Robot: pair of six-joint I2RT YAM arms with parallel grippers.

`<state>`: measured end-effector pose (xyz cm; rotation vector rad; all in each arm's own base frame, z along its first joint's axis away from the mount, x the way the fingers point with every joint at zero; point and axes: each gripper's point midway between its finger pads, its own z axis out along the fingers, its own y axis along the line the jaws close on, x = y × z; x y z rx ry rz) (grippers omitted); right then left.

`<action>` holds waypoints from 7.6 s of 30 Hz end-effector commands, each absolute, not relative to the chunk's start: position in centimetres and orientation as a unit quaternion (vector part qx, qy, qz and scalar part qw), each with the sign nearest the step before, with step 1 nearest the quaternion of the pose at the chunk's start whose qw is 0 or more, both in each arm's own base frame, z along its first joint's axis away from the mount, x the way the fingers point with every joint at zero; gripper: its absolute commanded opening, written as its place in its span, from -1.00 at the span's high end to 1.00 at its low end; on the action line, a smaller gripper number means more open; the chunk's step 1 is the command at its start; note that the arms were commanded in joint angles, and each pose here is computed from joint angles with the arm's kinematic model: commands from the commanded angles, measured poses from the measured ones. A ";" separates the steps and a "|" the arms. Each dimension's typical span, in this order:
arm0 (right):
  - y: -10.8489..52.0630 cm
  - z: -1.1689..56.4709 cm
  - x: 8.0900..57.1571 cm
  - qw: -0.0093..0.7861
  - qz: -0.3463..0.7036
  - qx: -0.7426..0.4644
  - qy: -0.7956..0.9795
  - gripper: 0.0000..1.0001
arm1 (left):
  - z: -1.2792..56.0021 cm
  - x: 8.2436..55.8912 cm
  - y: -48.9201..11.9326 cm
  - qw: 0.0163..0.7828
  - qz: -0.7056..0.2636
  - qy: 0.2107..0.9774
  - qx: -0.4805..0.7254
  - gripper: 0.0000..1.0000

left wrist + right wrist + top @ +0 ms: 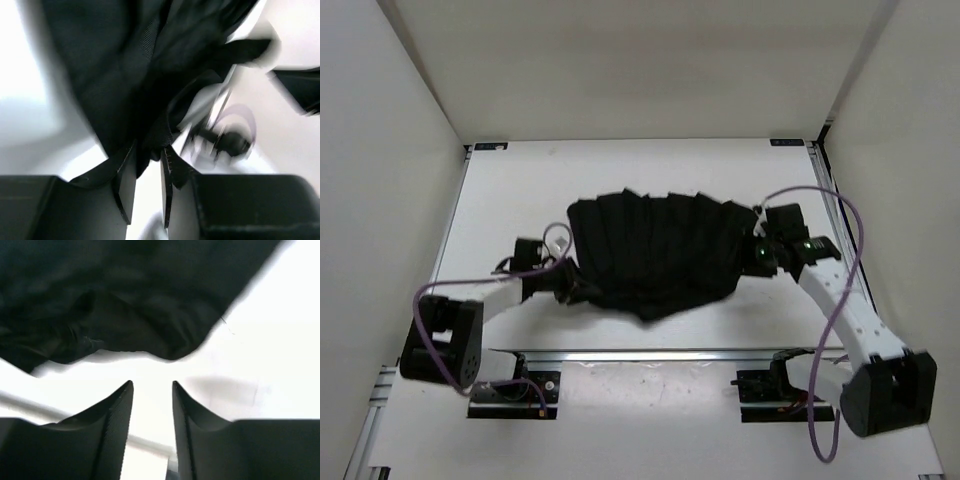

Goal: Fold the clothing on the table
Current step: Flatten the skirt out, then fold the skirt

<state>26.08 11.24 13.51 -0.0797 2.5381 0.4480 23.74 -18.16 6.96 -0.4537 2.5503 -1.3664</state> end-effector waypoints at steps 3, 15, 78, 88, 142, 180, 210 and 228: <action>10.7 17.3 21.4 0.298 0.210 0.043 0.930 0.02 | 11.4 20.3 -19.5 0.144 -0.518 0.837 -0.106 0.30; 16.7 15.0 28.7 0.265 0.267 -0.023 0.926 0.19 | 17.9 24.3 -20.6 0.188 -0.576 0.793 -0.061 0.15; 17.4 13.5 41.8 0.181 0.181 -0.036 0.966 1.00 | 6.7 41.4 -19.2 0.255 -0.085 0.962 0.054 1.00; 19.8 3.1 25.8 -0.003 0.172 -0.010 0.985 1.00 | 4.8 38.1 -16.8 0.228 -0.079 0.969 0.045 1.00; 15.3 7.4 24.2 0.040 0.123 -0.012 0.992 0.33 | 5.2 26.4 -18.2 0.172 -0.227 0.958 -0.017 -0.02; 13.3 4.3 21.7 0.082 -0.016 -0.096 0.992 -0.03 | 4.4 23.7 -17.1 0.181 -0.230 0.955 -0.041 1.00; 8.0 2.6 23.2 0.165 -0.126 -0.088 0.974 1.00 | 3.0 23.2 -14.4 0.174 -0.214 0.959 -0.069 1.00; 9.5 7.6 20.0 0.114 0.067 -0.023 0.991 0.30 | 3.0 21.0 -14.8 0.158 -0.234 0.957 -0.069 1.00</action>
